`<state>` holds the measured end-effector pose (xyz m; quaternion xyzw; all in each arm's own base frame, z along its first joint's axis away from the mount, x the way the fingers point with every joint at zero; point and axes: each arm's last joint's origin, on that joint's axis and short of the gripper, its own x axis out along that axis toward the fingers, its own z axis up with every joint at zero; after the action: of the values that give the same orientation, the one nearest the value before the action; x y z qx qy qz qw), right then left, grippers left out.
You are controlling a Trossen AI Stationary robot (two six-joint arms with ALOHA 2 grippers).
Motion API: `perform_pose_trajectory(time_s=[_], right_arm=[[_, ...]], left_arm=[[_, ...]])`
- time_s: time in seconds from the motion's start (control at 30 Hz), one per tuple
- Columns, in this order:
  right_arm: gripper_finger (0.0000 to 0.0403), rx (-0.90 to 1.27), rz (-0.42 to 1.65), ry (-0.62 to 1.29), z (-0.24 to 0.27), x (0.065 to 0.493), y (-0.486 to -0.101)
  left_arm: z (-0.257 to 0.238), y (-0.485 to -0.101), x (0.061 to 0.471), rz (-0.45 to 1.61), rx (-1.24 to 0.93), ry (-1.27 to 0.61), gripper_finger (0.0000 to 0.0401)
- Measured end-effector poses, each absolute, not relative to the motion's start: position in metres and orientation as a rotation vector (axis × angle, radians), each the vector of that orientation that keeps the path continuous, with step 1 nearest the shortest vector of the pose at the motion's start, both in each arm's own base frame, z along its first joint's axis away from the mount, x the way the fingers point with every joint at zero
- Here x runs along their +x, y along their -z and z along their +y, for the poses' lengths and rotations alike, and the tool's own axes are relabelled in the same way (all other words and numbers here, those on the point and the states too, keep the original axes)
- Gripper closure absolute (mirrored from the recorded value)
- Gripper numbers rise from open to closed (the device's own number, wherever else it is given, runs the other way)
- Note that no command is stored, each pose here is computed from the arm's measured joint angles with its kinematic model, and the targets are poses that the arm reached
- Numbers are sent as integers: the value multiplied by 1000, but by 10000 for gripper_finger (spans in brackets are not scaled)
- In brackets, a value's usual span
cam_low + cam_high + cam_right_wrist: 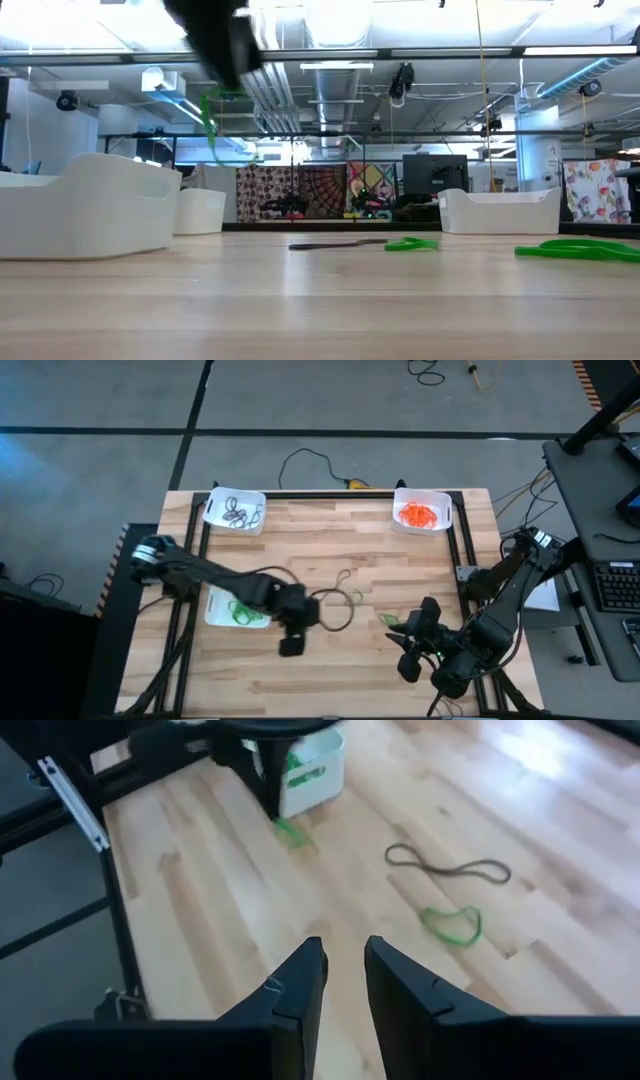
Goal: Sort rubber bands into baskets
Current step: Put the green rubber band into the bottom white bin
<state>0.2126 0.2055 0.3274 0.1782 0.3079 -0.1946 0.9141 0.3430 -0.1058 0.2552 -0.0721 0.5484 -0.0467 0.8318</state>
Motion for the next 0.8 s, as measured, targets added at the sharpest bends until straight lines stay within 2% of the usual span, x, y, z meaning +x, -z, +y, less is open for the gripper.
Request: perform_pose_trajectory(time_s=[0.17,0.43,0.6,0.8], right_arm=[[337,319,598,413,204,213,-328],[333,301,601,429,199,218,-328],[330,313,595,452,193,224,-328],[309,323,590,451,192,227,-329]], left_arm=[[-108,-268,290,1230,-216,-59,401],[-80,-231,210,1230,-445,-429,401],[-58,-191,186,1280,-561,-667,401],[-53,-162,181,1399,-598,-759,400]])
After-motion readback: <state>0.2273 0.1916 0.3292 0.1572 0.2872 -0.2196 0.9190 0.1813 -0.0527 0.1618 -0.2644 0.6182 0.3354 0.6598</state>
